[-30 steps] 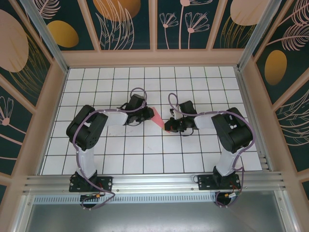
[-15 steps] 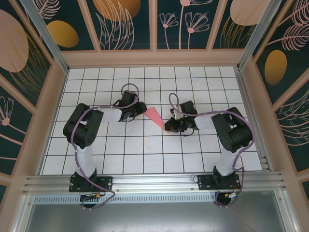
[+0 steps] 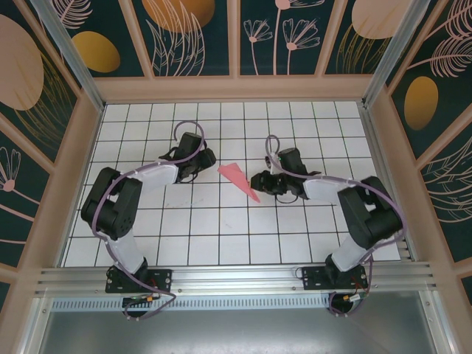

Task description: Fold a paper plane with a square sheet of paper (pick it up from the middle)

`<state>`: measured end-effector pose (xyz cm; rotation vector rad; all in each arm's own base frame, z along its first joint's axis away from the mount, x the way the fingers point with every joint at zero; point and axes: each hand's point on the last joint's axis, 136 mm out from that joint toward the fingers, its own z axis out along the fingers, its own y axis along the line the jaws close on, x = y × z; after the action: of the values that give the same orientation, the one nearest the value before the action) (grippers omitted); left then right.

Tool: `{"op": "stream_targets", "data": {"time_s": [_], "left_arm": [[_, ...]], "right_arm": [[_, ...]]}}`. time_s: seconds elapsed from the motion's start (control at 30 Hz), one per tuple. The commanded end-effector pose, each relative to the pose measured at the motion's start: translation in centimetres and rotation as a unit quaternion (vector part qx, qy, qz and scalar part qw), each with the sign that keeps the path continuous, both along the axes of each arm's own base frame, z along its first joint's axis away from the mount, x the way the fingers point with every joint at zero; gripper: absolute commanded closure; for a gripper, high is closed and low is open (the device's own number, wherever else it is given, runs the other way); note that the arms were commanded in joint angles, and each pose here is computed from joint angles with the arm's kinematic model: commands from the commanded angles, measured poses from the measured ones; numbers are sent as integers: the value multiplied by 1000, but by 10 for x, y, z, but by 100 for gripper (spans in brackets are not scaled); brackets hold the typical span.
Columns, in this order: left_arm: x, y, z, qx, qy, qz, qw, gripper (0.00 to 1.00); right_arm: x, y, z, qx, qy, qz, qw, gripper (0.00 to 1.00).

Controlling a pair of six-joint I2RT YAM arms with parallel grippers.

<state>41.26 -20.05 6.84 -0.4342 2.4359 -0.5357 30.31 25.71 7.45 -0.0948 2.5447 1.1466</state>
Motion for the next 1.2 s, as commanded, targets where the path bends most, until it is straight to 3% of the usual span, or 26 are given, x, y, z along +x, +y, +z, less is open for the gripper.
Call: {"op": "stream_targets", "data": {"time_s": [0.0,0.3,0.53,0.9,1.17], "left_arm": [[-23,-8,0,44,28,7,999,45],[-48,-81,-10,60,68,-24,996,28],[-51,-111,-24,89,94,-34,991,22],[-56,-112,-40,147,130,-40,980,33],[-66,-102,-32,136,127,-28,982,46]], "right_arm": [[14,-22,18,-24,-39,-72,996,61],[17,-93,-5,-93,-35,-205,974,45],[11,-120,-15,-109,-26,-250,962,42],[11,-138,-13,-115,-29,-283,952,42],[10,-138,-12,-112,-25,-286,951,43]]}}
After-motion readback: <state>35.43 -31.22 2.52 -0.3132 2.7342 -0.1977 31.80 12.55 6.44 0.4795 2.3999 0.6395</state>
